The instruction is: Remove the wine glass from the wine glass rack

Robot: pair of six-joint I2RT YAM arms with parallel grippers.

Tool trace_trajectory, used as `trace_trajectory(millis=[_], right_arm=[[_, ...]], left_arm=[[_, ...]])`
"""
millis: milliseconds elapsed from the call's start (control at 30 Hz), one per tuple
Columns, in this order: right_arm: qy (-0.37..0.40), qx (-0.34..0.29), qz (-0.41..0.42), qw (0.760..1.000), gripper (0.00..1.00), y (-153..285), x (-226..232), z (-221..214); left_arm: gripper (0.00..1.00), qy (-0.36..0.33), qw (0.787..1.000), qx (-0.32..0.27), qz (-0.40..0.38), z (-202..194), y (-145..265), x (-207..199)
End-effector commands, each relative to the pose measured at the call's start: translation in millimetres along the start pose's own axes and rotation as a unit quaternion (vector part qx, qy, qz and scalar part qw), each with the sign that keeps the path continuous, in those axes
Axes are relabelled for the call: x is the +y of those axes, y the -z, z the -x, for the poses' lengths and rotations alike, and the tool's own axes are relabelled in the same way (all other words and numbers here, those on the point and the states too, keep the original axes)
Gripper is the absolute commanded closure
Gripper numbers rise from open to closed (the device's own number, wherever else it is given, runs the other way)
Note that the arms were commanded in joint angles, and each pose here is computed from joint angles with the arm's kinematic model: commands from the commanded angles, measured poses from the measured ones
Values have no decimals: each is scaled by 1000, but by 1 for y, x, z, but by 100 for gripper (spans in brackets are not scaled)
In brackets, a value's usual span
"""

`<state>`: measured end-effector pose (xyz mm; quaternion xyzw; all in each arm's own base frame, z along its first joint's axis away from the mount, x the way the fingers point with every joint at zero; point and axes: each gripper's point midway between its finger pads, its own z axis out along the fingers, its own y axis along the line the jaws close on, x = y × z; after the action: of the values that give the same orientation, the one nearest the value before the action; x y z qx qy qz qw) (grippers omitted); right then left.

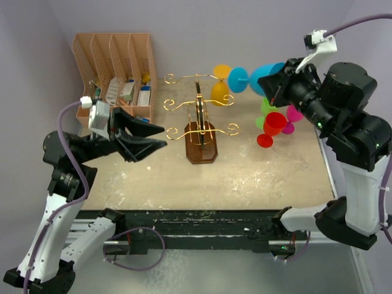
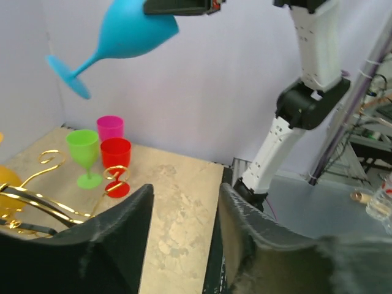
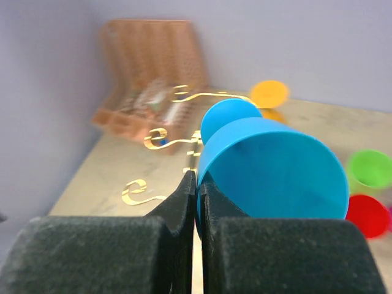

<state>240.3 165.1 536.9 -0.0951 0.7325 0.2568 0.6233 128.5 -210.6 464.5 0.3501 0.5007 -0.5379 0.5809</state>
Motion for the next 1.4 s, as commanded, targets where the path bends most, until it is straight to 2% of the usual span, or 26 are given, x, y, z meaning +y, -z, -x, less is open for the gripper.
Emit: trace_trajectory(millis=[0,100,233,400,567,800,967,1367], right_arm=[[31,1,-219,975,100,1,-77,2],[37,21,-294,955,100,-1,-114,-6],[11,47,-348,936,100,7,-174,-27],[-17,88,-403,911,100,23,-221,-72],[-70,122,-408,902,100,33,-247,-112],[-102,158,-424,886,100,27,-280,-150],[-136,183,-433,872,100,11,-314,-183],[-153,213,-454,851,100,-18,-359,-218]], left_arm=[[53,55,993,14,107,4,-8,48],[49,83,989,27,121,-3,-14,64],[42,105,984,26,139,-7,-19,81],[35,133,979,41,147,-12,-32,105],[33,191,962,72,181,-23,-45,138],[34,206,953,88,205,-28,-54,165],[34,205,952,98,207,-33,-54,170],[34,196,950,109,217,-43,-43,162]])
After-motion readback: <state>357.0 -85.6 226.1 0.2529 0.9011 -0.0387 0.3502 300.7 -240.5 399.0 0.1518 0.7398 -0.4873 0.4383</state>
